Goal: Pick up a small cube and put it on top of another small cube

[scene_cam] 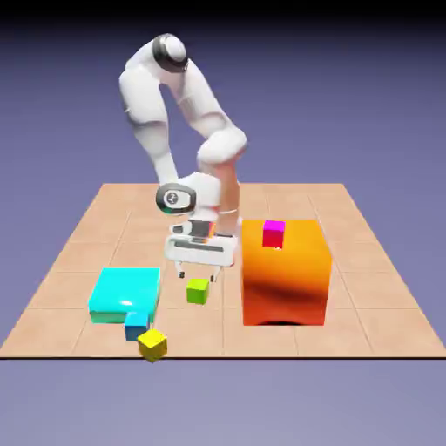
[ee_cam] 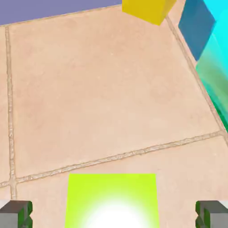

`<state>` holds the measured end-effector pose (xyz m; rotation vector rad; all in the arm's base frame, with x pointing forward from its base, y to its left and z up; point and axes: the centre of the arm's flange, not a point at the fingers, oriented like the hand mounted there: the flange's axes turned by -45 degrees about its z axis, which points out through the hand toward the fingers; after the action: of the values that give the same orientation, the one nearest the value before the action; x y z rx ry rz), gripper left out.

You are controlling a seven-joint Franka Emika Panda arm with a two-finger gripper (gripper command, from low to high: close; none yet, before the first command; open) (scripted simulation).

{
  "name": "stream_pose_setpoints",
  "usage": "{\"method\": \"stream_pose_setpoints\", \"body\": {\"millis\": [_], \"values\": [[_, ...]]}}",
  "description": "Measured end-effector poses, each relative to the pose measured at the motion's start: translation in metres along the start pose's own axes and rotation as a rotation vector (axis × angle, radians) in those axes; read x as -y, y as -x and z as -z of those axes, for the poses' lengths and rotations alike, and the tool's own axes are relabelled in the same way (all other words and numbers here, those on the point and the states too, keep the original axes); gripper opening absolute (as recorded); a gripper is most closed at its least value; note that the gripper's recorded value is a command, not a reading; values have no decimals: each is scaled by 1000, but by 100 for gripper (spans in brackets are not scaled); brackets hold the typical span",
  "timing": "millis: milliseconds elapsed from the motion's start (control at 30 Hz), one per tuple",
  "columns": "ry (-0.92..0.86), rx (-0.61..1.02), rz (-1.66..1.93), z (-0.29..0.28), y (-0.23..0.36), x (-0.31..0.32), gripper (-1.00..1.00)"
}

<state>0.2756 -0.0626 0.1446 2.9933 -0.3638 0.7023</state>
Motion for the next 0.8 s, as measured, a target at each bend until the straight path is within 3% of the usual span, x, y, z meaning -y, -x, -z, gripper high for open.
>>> {"method": "stream_pose_setpoints", "body": {"millis": [100,133,633,800], "values": [[4,14,5,-19,8,1,0],[7,21,8,-25,11,1,-100],[5,20,8,43,1,2,-100],[65,3,6,52,-29,-12,-100]]}}
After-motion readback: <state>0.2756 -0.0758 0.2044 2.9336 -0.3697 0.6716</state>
